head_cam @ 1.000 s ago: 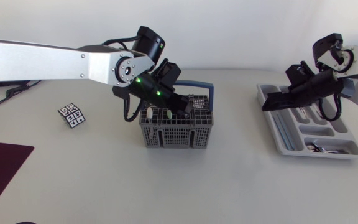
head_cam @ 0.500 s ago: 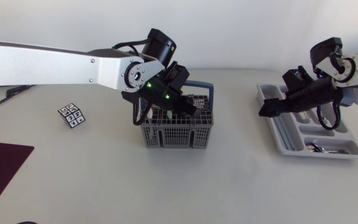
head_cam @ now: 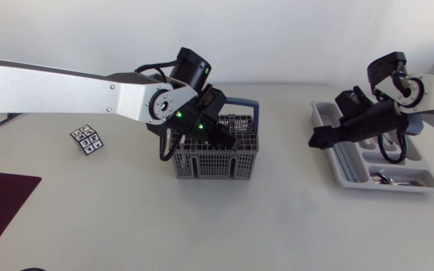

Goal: Transfer all utensils from the basket to the drawer tray.

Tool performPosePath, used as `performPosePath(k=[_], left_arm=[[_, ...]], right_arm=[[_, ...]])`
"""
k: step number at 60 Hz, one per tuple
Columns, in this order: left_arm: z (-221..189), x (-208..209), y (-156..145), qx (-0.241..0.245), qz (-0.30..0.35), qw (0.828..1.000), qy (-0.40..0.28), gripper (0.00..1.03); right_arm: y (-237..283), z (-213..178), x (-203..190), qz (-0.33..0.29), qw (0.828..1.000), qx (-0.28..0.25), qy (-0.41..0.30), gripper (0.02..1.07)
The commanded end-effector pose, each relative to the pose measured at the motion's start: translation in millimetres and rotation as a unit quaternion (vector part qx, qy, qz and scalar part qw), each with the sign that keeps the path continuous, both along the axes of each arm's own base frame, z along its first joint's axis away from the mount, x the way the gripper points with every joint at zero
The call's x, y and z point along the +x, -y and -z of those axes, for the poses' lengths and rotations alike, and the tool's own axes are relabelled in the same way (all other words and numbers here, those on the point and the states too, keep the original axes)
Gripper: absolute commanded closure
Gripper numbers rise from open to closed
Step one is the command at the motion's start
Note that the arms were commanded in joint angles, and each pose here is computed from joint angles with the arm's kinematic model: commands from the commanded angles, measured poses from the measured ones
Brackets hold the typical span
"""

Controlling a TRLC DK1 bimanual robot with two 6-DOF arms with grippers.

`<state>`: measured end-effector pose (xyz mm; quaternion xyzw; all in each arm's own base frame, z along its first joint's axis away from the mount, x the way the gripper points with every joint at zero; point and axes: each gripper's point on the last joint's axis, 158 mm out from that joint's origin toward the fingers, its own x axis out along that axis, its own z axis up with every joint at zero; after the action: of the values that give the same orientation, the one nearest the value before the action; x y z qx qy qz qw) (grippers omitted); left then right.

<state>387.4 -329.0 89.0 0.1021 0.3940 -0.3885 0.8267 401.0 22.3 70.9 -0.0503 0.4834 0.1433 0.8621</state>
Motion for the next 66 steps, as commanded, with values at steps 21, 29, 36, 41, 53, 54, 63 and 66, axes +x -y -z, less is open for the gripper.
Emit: performPosePath(k=[21,29,36,41,53,54,63,66], left_arm=[[-13,-5,-12,-0.018,-0.017,1.0,0.011,1.0],[-29,-8,-14,-0.036,-0.018,0.999,0.033,1.0],[-39,-7,-16,-0.05,-0.023,0.998,0.042,1.0],[-45,-8,-15,-0.058,-0.019,0.997,0.046,1.0],[-63,-12,-11,-0.086,-0.012,0.995,0.045,1.0],[-65,-13,-12,-0.088,-0.013,0.995,0.044,1.0],[-70,-14,-12,-0.096,-0.009,0.994,0.042,1.0],[-71,-15,-13,-0.096,-0.009,0.994,0.042,1.0]], right_arm=[[-18,0,-13,-0.007,1.0,-0.005,0.0,0.13],[-25,1,-16,-0.015,1.0,-0.007,0.0,0.13],[-34,1,-21,-0.024,1.0,-0.008,0.002,0.13],[-39,-1,-24,-0.03,0.999,-0.008,0.008,0.13],[-43,-6,-27,-0.035,0.999,-0.01,0.015,0.13],[-44,-6,-27,-0.036,0.999,-0.01,0.015,0.13],[-46,-8,-27,-0.036,0.999,-0.01,0.017,0.13],[-48,-9,-28,-0.038,0.999,-0.009,0.017,0.13]])
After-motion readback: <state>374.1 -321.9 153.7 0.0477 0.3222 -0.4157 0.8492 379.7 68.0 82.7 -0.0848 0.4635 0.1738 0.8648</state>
